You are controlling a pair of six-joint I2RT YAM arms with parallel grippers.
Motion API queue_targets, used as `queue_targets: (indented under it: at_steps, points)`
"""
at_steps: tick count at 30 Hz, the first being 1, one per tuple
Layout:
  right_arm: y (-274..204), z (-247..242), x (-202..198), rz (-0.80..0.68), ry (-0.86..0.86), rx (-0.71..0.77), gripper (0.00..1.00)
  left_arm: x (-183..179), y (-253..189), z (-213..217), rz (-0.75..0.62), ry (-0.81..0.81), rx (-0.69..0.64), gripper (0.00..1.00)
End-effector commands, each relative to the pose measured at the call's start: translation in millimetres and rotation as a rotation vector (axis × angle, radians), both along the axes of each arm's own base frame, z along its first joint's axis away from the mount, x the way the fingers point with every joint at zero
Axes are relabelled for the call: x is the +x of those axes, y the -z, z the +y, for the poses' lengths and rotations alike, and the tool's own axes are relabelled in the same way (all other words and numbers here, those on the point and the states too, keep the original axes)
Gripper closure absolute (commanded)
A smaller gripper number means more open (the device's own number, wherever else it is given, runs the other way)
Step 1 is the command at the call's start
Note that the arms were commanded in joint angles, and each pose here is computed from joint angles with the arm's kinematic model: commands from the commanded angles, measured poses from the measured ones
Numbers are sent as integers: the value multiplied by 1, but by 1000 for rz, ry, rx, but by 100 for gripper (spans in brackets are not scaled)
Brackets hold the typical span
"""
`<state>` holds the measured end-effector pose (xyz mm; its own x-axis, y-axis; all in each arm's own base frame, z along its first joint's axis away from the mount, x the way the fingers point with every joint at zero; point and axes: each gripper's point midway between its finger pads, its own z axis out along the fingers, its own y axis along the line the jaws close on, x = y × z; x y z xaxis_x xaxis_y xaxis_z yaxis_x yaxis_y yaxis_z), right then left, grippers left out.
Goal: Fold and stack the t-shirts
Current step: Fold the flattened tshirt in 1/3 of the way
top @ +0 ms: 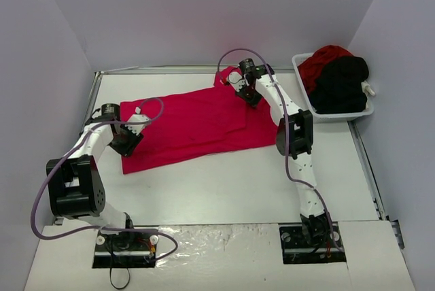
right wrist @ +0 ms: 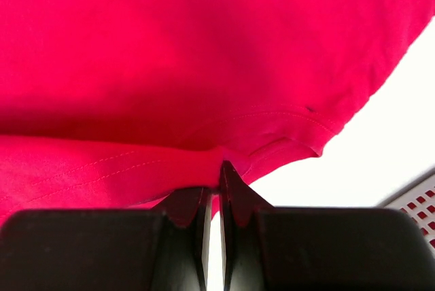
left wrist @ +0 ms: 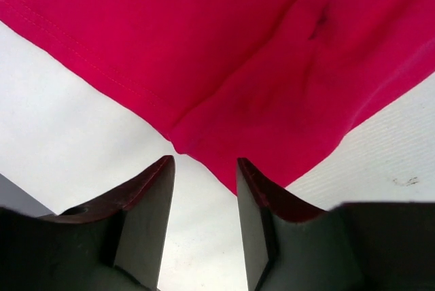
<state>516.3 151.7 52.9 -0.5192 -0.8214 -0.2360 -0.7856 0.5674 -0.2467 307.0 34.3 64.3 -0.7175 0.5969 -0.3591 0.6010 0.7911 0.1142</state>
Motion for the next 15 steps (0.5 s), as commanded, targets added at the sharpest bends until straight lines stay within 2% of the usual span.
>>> queue_targets:
  at_steps: [1, 2, 4, 12, 13, 15]
  points:
    - [-23, -3, 17, -86, 44, 17, 100, 16, -19, 6, -76, -39, 14, 60]
    - [-23, -2, 18, -92, 47, 20, 100, 17, -23, 8, -98, -51, 22, 52]
    - [-21, 2, 21, -100, 47, 26, 100, 15, -24, 10, -120, -56, 35, 46]
    - [-13, 12, 32, -134, 59, 49, 100, 3, -35, 11, -149, -67, 50, 43]
    - [-9, 15, 32, -131, 54, 48, 88, 2, -35, 11, -150, -70, 50, 42]
    - [-8, 13, 40, -169, 87, 31, 74, -1, -35, 10, -149, -76, 46, 42]
